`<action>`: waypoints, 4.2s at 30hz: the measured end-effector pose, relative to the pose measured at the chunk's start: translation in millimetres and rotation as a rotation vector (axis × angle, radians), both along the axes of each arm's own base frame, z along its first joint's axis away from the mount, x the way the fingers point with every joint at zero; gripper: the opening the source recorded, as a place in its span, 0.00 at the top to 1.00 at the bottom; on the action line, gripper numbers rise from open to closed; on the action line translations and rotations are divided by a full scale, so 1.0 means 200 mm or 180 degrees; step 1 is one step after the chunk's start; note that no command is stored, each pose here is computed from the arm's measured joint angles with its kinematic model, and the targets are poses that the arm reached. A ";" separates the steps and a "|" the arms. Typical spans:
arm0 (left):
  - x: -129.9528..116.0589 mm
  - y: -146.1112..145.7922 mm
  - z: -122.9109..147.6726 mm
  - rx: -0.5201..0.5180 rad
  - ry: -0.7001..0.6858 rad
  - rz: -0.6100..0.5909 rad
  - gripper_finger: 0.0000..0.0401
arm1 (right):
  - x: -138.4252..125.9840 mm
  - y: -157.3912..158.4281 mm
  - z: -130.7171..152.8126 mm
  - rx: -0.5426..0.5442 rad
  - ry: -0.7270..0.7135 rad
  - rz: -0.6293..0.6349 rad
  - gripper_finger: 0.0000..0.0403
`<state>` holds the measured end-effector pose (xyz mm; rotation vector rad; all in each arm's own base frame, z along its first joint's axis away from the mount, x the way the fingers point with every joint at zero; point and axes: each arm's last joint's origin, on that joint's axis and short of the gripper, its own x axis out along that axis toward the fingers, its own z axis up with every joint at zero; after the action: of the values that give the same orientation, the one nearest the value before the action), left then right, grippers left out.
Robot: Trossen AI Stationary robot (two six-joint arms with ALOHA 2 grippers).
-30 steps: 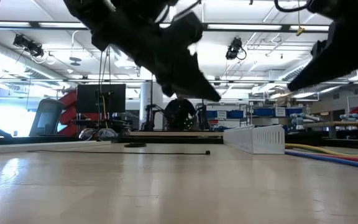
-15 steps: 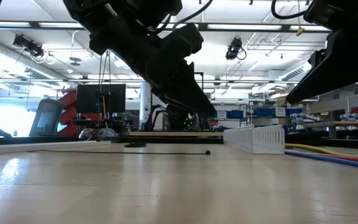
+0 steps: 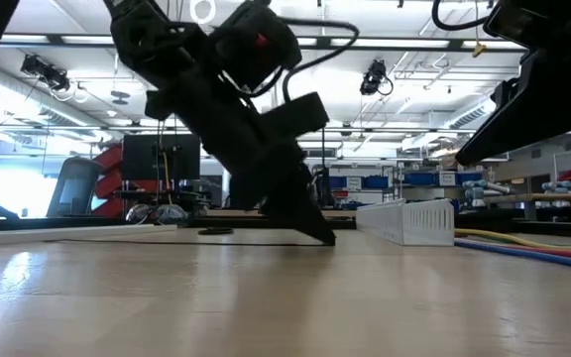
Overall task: Ziptie cables
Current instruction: Prepare the black zip tie
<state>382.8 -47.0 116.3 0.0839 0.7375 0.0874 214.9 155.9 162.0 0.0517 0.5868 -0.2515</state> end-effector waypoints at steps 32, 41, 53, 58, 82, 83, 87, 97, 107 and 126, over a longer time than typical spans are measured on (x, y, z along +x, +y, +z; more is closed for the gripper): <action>0.03 0.00 0.06 0.0072 -0.0288 -0.0266 0.99 | 0.00 -0.01 0.01 -0.0197 -0.0087 -0.0100 0.72; 0.03 0.00 0.05 0.0215 -0.0234 -0.0380 0.82 | 0.00 -0.01 0.01 -0.0193 -0.0088 -0.0099 0.72; 0.03 0.06 -0.03 0.0218 -0.0082 -0.0340 0.69 | 0.00 -0.01 0.01 -0.0194 -0.0087 -0.0096 0.72; 0.03 0.06 -0.03 0.0261 -0.0087 -0.0478 0.74 | 0.00 -0.01 0.01 -0.0196 -0.0085 -0.0096 0.72; 0.09 0.04 0.00 0.0078 -0.0692 -0.0648 0.99 | 0.00 -0.02 0.00 -0.0177 -0.0053 -0.0110 0.72; 0.09 0.04 0.03 0.0066 -0.0752 -0.0665 0.99 | 0.00 -0.02 0.00 -0.0184 -0.0047 -0.0109 0.72; 0.08 0.03 0.11 0.0089 -0.0836 -0.0743 1.00 | 0.00 -0.02 0.00 -0.0216 -0.0018 -0.0113 0.72; 0.05 0.03 0.13 0.0183 -0.0630 -0.0618 0.94 | 0.00 -0.02 0.00 -0.0219 -0.0012 -0.0114 0.72; 0.05 0.02 0.11 0.0307 -0.0566 -0.0632 0.75 | 0.00 -0.02 0.00 -0.0220 -0.0011 -0.0114 0.72; 0.10 0.02 -0.02 0.0300 -0.0583 -0.0734 0.70 | 0.01 -0.04 0.00 -0.0229 0.0002 -0.0154 0.72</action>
<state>403.4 -42.8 111.3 0.2469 0.5367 -0.0894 216.1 148.8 161.0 -0.0037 0.5770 -0.3192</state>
